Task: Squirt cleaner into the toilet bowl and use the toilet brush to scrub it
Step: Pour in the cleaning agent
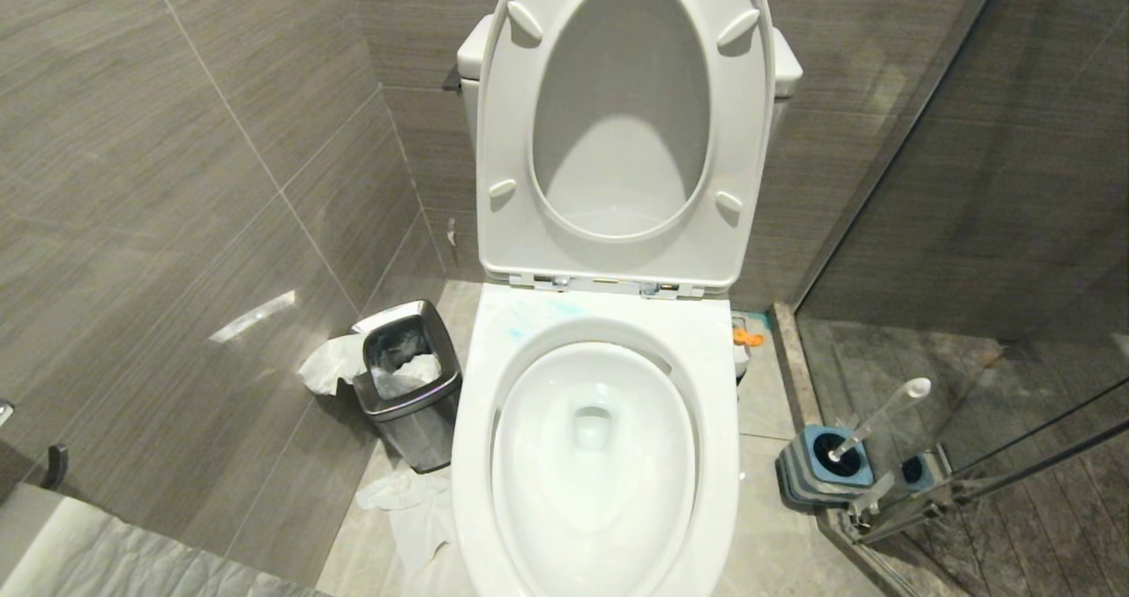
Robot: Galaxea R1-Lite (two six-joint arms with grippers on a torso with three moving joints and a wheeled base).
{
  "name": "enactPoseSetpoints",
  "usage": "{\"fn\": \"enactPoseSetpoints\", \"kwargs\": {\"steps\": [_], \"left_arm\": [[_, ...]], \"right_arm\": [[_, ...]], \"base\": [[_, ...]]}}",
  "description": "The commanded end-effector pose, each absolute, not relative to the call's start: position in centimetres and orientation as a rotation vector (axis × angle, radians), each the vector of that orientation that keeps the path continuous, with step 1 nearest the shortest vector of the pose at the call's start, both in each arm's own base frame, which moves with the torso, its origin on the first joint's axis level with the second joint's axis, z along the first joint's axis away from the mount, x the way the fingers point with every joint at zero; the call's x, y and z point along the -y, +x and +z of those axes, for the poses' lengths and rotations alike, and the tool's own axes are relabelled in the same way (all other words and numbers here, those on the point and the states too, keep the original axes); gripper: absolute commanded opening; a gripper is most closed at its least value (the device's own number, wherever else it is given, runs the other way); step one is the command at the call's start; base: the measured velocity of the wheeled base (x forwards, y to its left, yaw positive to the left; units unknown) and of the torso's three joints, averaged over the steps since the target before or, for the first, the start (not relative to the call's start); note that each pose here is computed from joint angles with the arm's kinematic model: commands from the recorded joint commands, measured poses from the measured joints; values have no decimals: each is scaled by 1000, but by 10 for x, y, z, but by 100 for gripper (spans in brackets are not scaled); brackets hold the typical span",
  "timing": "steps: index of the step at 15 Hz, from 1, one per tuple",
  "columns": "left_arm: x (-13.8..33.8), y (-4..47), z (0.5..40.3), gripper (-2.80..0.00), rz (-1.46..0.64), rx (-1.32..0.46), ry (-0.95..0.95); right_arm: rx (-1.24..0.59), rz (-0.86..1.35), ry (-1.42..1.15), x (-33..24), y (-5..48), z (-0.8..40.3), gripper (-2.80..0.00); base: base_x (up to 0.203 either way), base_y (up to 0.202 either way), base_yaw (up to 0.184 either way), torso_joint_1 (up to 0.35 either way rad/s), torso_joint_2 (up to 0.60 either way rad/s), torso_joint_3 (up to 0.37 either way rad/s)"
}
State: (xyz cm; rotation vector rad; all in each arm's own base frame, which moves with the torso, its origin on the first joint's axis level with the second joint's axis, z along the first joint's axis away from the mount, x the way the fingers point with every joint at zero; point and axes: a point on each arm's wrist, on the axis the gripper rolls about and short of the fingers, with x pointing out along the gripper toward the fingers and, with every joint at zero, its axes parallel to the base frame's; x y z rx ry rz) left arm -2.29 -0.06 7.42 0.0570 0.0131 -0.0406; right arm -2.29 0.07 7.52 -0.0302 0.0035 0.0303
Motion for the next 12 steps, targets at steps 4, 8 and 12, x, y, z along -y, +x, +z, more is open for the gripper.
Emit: {"fn": "enactPoseSetpoints", "kwargs": {"steps": [4, 8, 12], "left_arm": [[0, -23, 74, -280, -31, -15, 23], [0, -23, 74, -280, -31, -15, 23], [0, -22, 74, -280, -31, -16, 23]], "right_arm": [[-4, 31, -31, -1, -23, 75, -280], [-4, 31, -31, -1, -23, 75, -280], [-4, 29, -31, -1, -23, 75, -280]], "base": [[0, 0, 0, 0, 0, 0], [0, 0, 0, 0, 0, 0], [0, 0, 0, 0, 0, 0]]}}
